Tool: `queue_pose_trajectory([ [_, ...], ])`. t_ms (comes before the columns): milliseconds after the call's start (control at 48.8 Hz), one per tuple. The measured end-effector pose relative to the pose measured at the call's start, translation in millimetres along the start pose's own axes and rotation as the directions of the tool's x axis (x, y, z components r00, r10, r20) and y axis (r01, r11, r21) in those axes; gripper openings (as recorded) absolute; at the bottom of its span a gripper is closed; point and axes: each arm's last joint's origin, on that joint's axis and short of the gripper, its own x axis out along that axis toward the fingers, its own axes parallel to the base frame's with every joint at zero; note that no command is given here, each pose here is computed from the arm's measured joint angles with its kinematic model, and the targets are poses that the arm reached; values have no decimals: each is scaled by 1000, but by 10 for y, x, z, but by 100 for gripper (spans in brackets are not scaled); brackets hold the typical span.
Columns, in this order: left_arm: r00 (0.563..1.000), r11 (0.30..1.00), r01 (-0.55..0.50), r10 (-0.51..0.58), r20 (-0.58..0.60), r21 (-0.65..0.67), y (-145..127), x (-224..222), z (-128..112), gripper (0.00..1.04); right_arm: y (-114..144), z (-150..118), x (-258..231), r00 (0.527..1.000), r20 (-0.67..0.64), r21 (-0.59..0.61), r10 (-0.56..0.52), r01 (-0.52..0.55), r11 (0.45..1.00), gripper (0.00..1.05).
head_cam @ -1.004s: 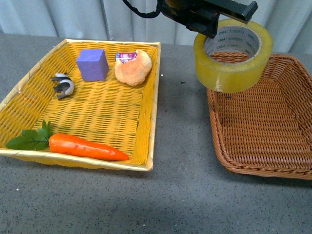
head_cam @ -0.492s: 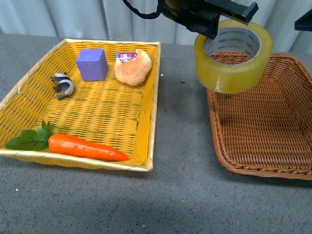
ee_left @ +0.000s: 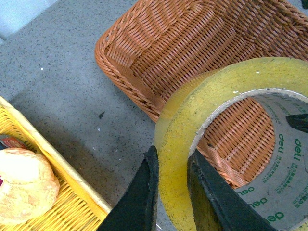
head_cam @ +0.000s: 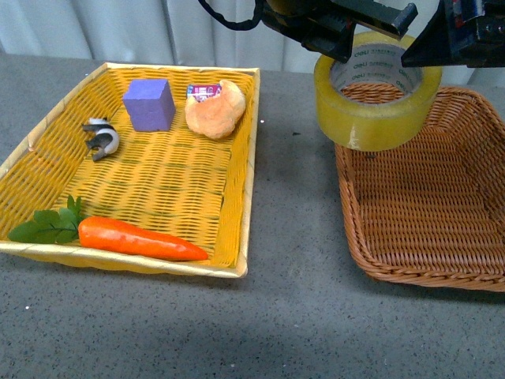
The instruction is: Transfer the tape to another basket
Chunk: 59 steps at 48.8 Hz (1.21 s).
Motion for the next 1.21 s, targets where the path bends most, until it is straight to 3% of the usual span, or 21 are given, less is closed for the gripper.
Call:
queue_pose_trajectory([
  [164, 1000, 1000, 0, 0, 0, 0, 0, 0, 0, 14, 17, 29, 160, 999, -35, -3, -2, 2, 1000, 95],
  [492, 1000, 1000, -2, 2, -1, 0, 1, 1, -1, 14, 91, 90, 225, 998, -66, 25, 12, -10, 1000, 43],
  [676, 999, 1000, -14, 14, -30, 9, -14, -29, 45, 14, 119, 75, 278, 996, -87, 44, 6, -2, 999, 21],
  [758, 999, 1000, 0, 1, -54, 20, -42, -60, 70, 15, 122, 45, 324, 995, -102, 55, 7, -1, 999, 17],
  [1106, 993, 991, 119, -118, -16, 64, -89, -126, 58, 61, -113, 47, 378, 985, -111, 90, -129, 140, 986, 16],
  [1209, 997, 996, 70, -71, 23, 50, -38, -174, 97, 74, -191, 17, 392, 982, -121, 109, -145, 158, 981, 16],
])
